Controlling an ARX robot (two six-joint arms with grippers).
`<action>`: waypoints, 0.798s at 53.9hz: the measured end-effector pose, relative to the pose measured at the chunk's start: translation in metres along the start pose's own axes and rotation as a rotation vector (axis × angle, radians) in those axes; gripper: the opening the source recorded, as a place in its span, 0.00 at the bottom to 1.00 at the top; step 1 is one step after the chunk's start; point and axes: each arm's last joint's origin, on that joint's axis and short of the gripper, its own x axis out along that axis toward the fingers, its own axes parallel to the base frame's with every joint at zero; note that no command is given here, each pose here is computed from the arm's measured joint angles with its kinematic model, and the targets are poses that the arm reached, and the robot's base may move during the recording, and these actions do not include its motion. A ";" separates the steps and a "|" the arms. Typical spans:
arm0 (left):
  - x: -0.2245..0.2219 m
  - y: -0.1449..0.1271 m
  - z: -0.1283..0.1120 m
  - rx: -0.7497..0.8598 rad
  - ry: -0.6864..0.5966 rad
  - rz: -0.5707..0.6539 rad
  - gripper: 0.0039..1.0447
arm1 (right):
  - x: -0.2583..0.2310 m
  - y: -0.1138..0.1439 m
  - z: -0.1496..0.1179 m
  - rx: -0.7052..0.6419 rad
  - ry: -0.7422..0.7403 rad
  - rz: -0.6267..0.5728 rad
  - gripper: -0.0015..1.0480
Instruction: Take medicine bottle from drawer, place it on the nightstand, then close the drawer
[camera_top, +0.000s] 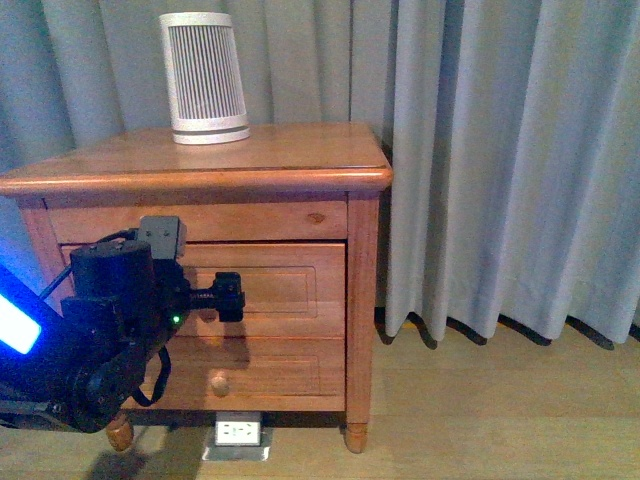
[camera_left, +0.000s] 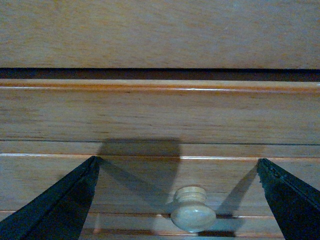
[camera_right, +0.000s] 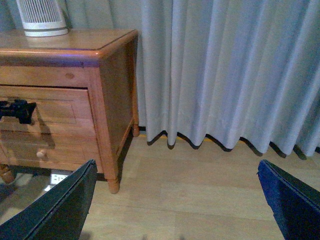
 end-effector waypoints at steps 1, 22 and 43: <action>0.000 0.000 0.000 0.000 0.000 0.000 0.94 | 0.000 0.000 0.000 0.000 0.000 0.000 0.93; -0.003 -0.002 -0.024 -0.012 0.040 -0.001 0.94 | 0.000 0.000 0.000 0.000 0.000 0.000 0.93; -0.003 0.000 -0.026 -0.018 0.047 0.003 0.94 | 0.000 0.000 0.000 0.000 0.000 0.000 0.93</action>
